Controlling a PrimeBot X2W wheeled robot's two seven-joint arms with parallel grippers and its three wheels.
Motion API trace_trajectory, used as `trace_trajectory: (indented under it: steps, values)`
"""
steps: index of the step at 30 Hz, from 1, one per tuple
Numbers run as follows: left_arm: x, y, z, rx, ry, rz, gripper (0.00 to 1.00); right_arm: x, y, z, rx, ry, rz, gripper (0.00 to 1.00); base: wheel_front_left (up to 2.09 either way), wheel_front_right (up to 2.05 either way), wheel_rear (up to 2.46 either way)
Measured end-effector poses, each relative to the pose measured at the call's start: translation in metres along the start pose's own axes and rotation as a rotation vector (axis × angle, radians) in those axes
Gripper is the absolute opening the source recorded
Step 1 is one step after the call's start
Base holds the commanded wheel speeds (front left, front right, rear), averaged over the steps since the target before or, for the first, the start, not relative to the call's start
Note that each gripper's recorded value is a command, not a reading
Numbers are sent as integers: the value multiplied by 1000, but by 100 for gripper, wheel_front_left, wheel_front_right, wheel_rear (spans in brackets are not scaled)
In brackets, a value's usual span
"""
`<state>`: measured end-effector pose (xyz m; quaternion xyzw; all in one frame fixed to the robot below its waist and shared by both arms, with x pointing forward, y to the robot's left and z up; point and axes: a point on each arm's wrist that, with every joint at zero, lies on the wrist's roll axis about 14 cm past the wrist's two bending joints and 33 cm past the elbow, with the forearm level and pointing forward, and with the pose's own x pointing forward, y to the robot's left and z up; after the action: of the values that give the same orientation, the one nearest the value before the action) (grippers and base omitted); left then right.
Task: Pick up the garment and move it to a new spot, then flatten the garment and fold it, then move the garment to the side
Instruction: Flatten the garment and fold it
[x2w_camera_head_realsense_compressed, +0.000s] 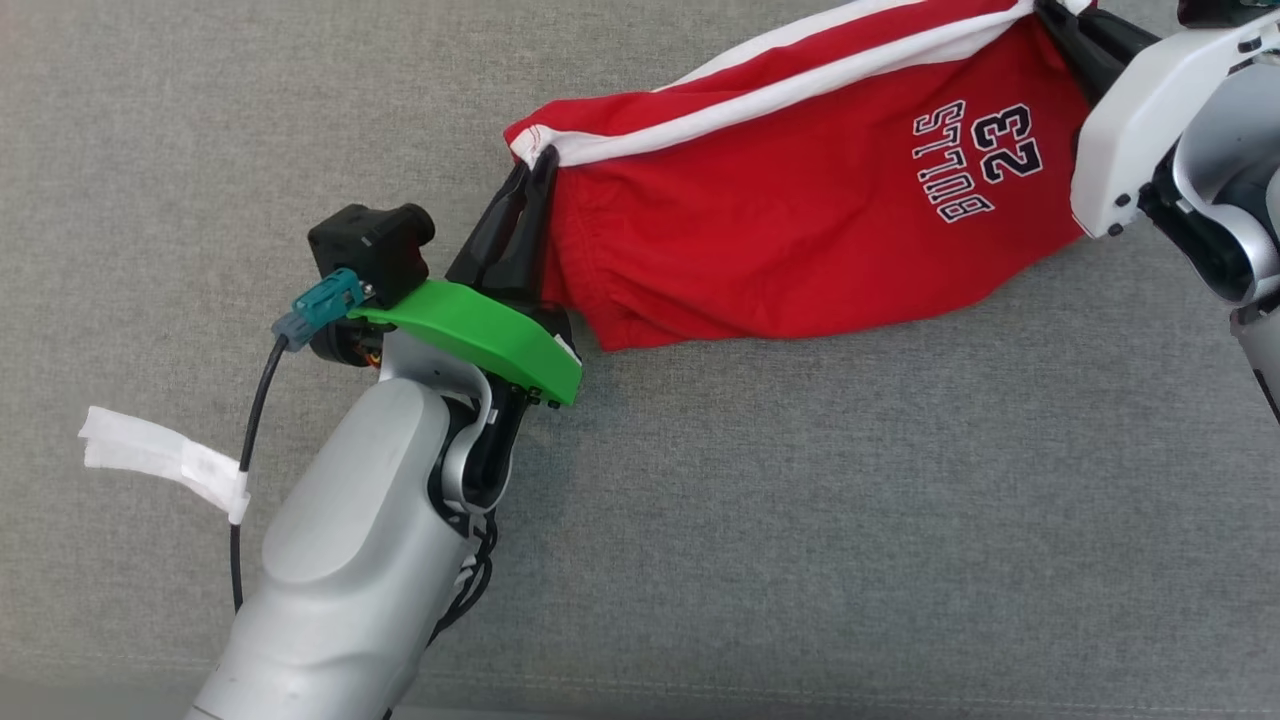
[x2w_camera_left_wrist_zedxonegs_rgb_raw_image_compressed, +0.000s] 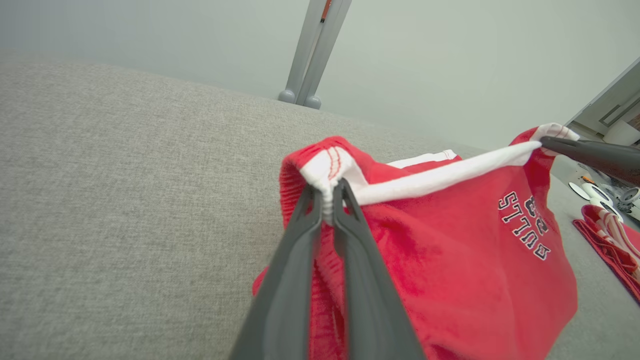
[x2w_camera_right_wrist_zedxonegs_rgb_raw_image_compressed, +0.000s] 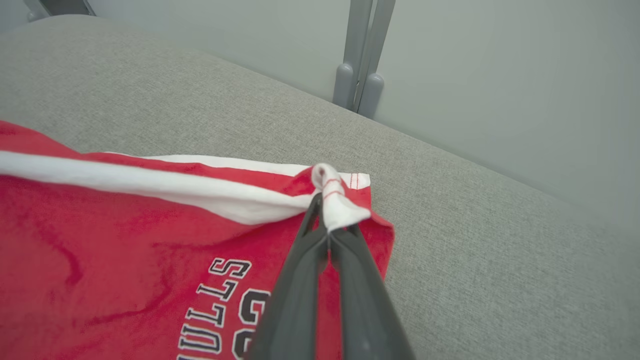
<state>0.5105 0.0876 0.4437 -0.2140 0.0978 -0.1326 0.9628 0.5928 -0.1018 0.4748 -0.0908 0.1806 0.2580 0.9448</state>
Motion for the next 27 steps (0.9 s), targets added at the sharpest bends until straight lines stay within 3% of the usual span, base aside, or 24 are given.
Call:
trace_trajectory:
  steps: [5, 6, 7, 8, 18, 27]
  values:
    - [4, 13, -8, -10, 6, 36, 0, 27, 7, -5, 5, -3, 23, 0, 0, 0, 0]
    - [4, 15, -8, -12, 6, 41, 16, 31, 8, -6, 8, -4, 25, 0, 0, 0, 0]
    - [4, 17, -9, -13, 8, 44, 100, 35, 9, -7, 16, -4, 27, 83, 0, 0, 0]
    - [4, 18, -9, -12, 6, 47, 100, 38, 10, -9, 24, -2, 30, 100, 0, 0, 0]
    - [-6, 21, 12, -30, -68, 80, 100, 35, 9, 27, 65, -148, 5, 100, 0, 0, 0]
    - [-46, 29, 51, 116, -194, 108, 100, 9, -14, 9, 178, -17, -78, 100, 0, 0, 0]
